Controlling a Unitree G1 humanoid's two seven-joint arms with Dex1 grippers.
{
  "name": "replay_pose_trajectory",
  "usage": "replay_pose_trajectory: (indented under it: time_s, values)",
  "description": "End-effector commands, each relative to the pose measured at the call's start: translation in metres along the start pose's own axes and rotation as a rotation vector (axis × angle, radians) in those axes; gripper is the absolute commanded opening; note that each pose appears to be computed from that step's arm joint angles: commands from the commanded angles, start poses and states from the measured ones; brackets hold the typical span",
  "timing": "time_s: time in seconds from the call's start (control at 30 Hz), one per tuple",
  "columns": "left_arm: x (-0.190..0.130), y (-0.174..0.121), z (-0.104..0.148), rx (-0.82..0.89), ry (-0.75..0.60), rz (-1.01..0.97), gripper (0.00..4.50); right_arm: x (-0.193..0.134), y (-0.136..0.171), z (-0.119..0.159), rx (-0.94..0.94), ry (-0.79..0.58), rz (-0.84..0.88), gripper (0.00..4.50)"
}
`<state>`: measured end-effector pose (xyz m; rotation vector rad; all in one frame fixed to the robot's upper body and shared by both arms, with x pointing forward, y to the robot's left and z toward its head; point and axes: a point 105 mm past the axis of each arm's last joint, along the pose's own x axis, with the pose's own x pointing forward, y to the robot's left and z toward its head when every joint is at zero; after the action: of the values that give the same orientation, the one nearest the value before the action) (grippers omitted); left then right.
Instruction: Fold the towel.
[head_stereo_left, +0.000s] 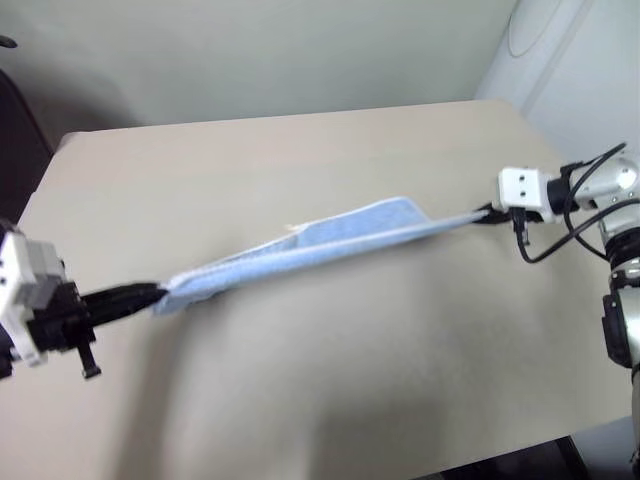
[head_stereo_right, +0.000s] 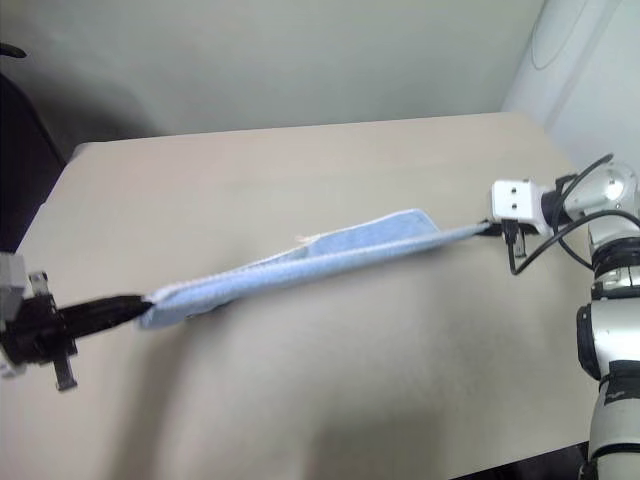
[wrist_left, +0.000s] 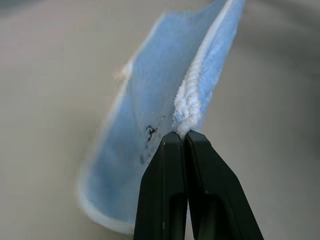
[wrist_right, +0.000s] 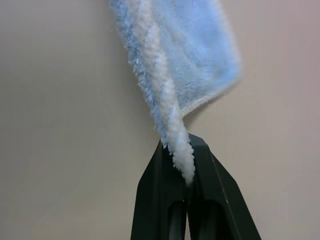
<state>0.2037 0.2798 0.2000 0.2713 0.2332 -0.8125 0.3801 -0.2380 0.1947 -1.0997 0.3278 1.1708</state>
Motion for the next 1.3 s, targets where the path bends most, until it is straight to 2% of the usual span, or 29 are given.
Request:
replay_pose_trajectory:
  time_s: [0.03,0.2,0.47,0.77,1.1,1.2,1.3]
  values:
    - [-0.017,0.004,-0.007,-0.001,0.03,0.095,0.0,-0.028,0.008,-0.017,0.05,0.06,0.003,0.03]
    - [-0.011,0.0,-0.018,-0.04,0.038,0.09,0.0,-0.017,-0.009,-0.01,0.005,0.087,-0.076,0.03]
    - [0.01,0.052,-0.034,-0.014,0.062,0.249,0.0,0.021,-0.045,0.006,-0.071,0.204,-0.214,0.03]
    - [0.033,0.085,-0.044,0.055,0.113,0.314,0.0,0.052,-0.065,0.022,-0.111,0.259,-0.326,0.03]
    - [0.049,0.077,-0.055,0.038,0.15,0.25,0.0,0.062,-0.069,0.024,-0.125,0.267,-0.384,0.03]
    - [0.05,0.074,-0.055,-0.007,0.129,0.232,0.71,0.06,-0.069,0.024,-0.104,0.254,-0.384,0.66]
    - [0.049,0.073,-0.053,-0.01,0.118,0.223,1.72,0.059,-0.066,0.023,-0.112,0.25,-0.36,1.64]
